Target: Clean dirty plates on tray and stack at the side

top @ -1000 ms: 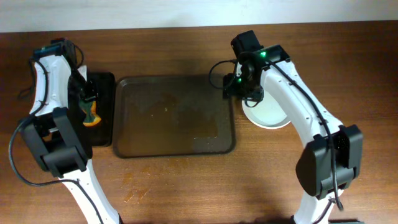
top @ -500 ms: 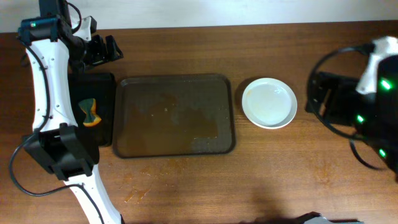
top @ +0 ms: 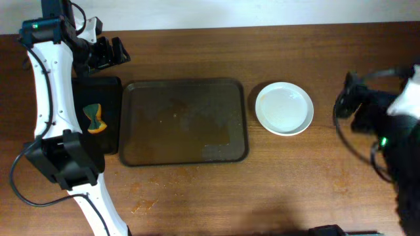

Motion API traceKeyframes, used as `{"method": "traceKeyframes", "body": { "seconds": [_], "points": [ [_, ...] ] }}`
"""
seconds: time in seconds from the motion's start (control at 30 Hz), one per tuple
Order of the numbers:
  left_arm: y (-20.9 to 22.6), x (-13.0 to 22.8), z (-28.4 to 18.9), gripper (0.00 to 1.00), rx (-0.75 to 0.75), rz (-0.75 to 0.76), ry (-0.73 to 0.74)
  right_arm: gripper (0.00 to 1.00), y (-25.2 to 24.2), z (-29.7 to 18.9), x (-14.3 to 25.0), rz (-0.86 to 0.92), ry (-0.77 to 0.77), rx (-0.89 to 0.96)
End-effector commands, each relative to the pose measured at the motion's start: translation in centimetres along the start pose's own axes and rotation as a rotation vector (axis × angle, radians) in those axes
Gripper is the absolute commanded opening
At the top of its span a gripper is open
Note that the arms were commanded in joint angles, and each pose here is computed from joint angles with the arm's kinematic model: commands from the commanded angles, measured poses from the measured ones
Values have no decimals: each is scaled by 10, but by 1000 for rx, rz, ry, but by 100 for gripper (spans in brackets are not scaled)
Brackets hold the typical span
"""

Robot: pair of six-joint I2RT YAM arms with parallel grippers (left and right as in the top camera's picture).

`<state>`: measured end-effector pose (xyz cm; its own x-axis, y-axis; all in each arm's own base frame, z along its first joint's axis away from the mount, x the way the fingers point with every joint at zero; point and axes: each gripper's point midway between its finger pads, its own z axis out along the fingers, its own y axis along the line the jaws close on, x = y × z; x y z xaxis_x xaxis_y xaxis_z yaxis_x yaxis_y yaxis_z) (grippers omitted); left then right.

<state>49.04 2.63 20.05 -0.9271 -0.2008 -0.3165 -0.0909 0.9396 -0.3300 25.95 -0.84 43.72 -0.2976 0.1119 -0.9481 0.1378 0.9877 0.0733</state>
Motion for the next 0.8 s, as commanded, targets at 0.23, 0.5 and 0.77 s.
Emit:
{"method": "traceKeyframes", "body": {
  "seconds": [0.23, 0.5, 0.77],
  "points": [
    [-2, -2, -7, 99, 9, 5, -18, 98, -3, 43, 184, 8, -259, -144],
    [-2, -2, -7, 99, 9, 5, -18, 98, -8, 62, 247, 16, -290, -132],
    [-2, -2, -7, 99, 9, 6, -18, 98, -3, 72, 272, 3, -229, -156]
  ]
}}
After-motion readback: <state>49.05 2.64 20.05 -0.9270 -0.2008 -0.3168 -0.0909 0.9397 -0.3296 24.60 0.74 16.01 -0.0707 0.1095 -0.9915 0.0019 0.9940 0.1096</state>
